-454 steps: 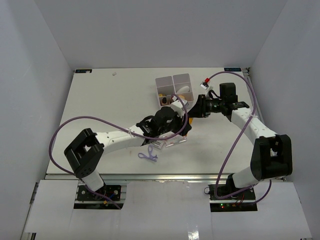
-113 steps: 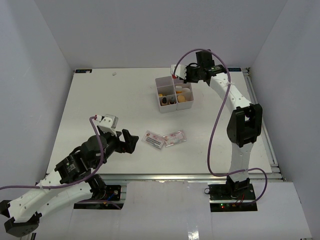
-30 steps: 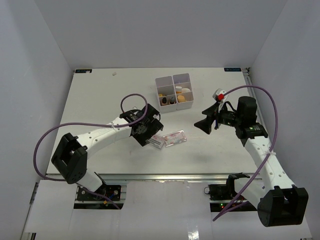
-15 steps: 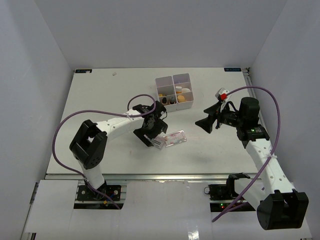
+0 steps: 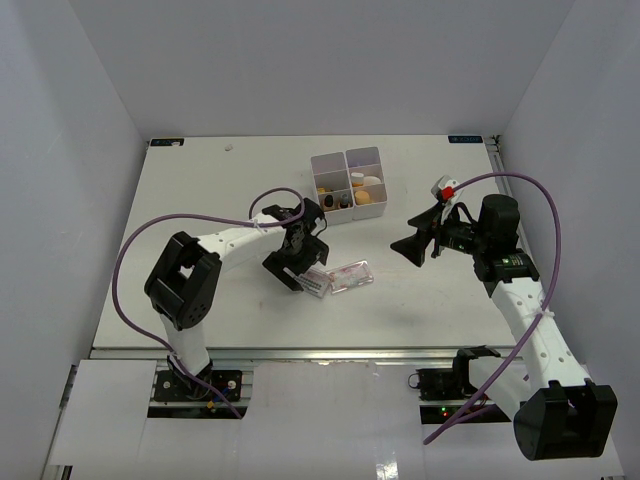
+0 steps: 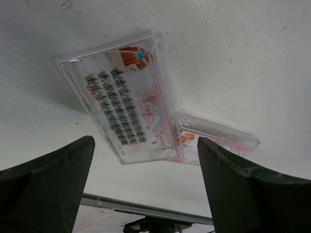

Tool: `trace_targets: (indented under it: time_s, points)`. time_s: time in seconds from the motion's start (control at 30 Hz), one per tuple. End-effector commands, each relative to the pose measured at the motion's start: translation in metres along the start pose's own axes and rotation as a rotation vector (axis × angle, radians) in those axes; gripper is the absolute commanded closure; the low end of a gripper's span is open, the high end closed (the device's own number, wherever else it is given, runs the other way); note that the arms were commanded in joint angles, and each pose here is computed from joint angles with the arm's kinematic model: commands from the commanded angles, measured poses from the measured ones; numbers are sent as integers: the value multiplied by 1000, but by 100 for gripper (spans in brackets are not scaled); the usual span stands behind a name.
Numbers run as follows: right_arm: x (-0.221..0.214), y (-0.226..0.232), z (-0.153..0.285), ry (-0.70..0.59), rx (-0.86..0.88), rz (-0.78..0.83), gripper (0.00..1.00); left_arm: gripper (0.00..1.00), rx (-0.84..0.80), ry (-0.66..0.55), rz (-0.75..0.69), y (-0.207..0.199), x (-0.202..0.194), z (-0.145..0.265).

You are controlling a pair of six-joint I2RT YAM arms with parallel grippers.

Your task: Organize the makeup

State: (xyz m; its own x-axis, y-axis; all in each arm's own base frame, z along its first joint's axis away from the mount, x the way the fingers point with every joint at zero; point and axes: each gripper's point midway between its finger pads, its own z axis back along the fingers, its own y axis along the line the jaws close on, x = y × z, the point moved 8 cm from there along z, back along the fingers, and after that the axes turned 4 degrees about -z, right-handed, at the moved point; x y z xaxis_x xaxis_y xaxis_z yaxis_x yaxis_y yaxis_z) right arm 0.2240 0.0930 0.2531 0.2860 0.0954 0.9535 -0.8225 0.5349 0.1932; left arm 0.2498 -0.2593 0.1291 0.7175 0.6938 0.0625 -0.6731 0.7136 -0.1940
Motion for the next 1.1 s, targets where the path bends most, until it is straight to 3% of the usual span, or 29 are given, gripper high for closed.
trace_targets:
  time_s: [0.0,0.83,1.07]
  points:
    - [5,0,1,-32,10,22,10,2,-19,28,11,-3,2,-2]
    - [4,-1,0,-31,15,14,10,2,30,28,23,8,20,-18]
    - [4,-2,1,-31,14,14,10,7,42,19,19,6,25,-21]
